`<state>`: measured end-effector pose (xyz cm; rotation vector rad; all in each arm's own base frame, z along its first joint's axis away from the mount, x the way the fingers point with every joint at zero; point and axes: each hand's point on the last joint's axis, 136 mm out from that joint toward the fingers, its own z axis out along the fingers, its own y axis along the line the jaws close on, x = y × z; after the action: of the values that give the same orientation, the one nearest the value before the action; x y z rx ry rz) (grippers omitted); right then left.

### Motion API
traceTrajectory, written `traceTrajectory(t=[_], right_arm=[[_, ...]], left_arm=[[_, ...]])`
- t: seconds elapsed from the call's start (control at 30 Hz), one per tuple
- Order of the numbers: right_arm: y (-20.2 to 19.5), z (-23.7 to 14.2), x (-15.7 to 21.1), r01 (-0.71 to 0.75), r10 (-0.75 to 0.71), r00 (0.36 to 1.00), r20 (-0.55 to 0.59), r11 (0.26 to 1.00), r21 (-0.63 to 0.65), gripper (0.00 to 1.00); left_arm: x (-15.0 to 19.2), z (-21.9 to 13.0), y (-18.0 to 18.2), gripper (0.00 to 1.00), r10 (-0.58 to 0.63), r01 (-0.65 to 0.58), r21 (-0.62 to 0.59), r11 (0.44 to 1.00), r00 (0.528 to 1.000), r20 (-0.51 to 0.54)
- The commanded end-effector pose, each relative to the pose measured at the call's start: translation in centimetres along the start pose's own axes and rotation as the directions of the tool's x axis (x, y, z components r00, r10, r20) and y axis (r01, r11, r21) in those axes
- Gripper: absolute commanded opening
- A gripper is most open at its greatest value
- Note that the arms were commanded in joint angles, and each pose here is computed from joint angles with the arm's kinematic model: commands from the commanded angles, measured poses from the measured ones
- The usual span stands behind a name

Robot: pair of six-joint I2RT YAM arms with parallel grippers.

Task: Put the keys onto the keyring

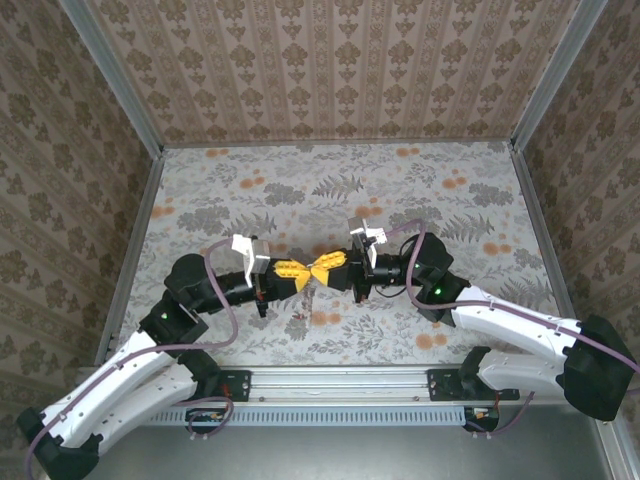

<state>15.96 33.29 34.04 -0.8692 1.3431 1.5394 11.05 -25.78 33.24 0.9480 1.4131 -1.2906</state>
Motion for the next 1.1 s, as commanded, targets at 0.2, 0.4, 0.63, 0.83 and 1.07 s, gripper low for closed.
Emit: traceTrajectory(t=[0.2, 0.4, 0.63, 0.83, 1.07], right_arm=[[1.8, -0.3, -0.2, 0.036, -0.035, 0.999, 0.009, 0.997, -0.067, 0.00], [1.7, -0.5, 0.5, 0.064, -0.065, 0.998, -0.005, 0.997, -0.042, 0.00], [0.6, -1.0, 1.5, 0.083, -0.080, 0.994, -0.068, 0.996, 0.040, 0.16], [0.3, -1.5, 1.7, 0.114, -0.105, 0.989, -0.104, 0.990, 0.085, 0.13], [0.3, -2.3, 1.9, 0.155, -0.132, 0.976, -0.175, 0.980, 0.128, 0.26]], left_arm=[[-1.6, -0.5, -1.0, 0.00, 0.065, -0.066, 0.020, 0.998, 0.997, 0.048], [-1.8, -0.6, -1.3, 0.00, 0.080, -0.082, 0.028, 0.996, 0.995, 0.053], [-1.4, -0.6, -1.3, 0.00, 0.107, -0.107, 0.019, 0.994, 0.994, 0.000], [-0.6, -0.3, -1.7, 0.00, 0.117, -0.115, 0.053, 0.992, 0.992, -0.046], [0.6, 0.1, -1.7, 0.00, 0.129, -0.122, 0.061, 0.991, 0.983, -0.131]])
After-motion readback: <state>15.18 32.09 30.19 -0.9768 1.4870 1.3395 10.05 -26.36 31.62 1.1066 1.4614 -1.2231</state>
